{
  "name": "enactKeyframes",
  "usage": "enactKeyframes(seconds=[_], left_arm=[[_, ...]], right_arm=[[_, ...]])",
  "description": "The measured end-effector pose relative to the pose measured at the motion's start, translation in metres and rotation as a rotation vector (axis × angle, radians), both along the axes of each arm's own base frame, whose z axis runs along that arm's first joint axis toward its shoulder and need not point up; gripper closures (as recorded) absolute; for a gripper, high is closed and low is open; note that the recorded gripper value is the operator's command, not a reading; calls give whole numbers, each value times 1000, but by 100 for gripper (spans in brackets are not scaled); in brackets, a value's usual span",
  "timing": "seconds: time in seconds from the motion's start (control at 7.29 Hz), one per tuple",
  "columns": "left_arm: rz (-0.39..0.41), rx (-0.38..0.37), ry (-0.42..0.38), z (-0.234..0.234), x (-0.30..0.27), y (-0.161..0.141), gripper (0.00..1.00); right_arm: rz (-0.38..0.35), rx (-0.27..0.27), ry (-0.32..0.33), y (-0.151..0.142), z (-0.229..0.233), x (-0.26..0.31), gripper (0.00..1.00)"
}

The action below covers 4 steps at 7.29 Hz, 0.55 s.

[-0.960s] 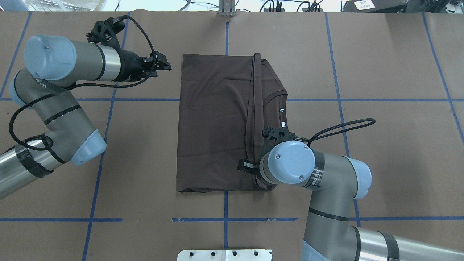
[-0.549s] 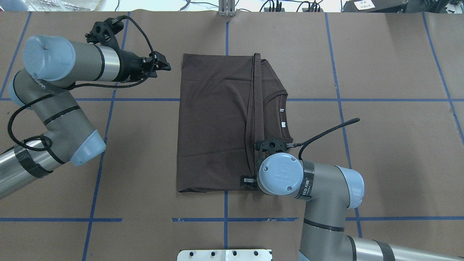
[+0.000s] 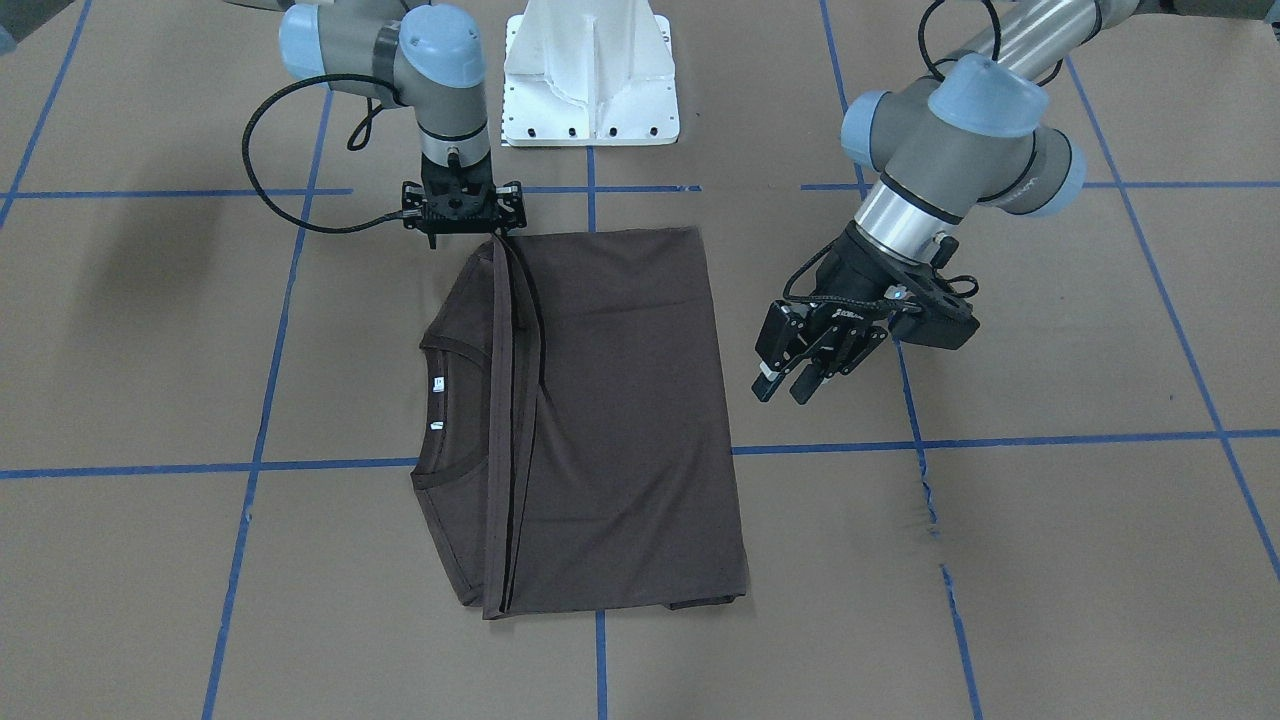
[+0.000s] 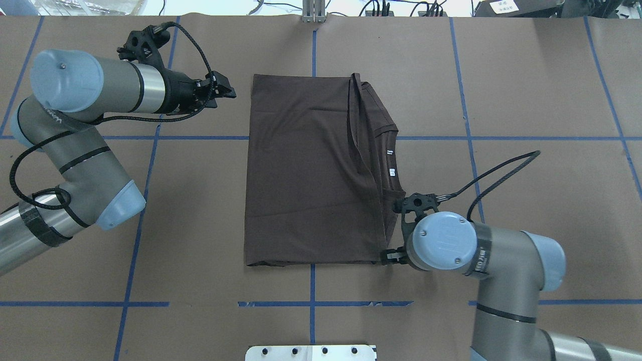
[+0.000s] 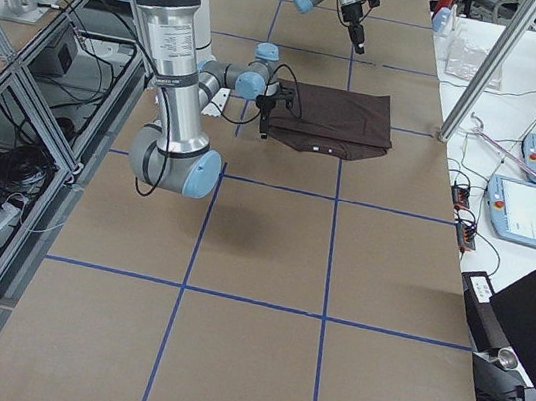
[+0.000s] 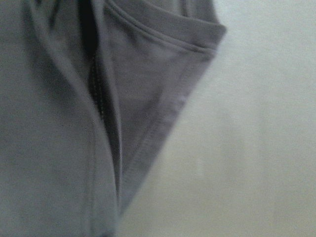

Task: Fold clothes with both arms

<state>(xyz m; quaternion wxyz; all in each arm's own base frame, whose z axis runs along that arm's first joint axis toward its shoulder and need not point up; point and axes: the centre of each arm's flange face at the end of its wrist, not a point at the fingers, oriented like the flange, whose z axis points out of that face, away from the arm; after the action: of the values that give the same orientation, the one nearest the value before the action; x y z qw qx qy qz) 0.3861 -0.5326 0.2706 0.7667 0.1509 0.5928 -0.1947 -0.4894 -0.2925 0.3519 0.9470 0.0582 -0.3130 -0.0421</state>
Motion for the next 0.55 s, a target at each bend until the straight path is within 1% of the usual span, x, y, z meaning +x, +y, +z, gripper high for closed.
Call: enactKeyframes(seconds=[0.14,0.27,0.41,0.55], left_arm=[[5,-2,1,1,0,1,42],[7,-2,3,0,-1,1,42],[8,-1,5,-1,-2,2,42],[8,2,9,-3,-3,3,42]], right_arm=[[-5,14,-10,0,1,22,0],[7,23,-37,-9,-16,18,0],[38,18,-64,-22,-34,6,0],[124,-33,-98,-32,-50,-3,4]])
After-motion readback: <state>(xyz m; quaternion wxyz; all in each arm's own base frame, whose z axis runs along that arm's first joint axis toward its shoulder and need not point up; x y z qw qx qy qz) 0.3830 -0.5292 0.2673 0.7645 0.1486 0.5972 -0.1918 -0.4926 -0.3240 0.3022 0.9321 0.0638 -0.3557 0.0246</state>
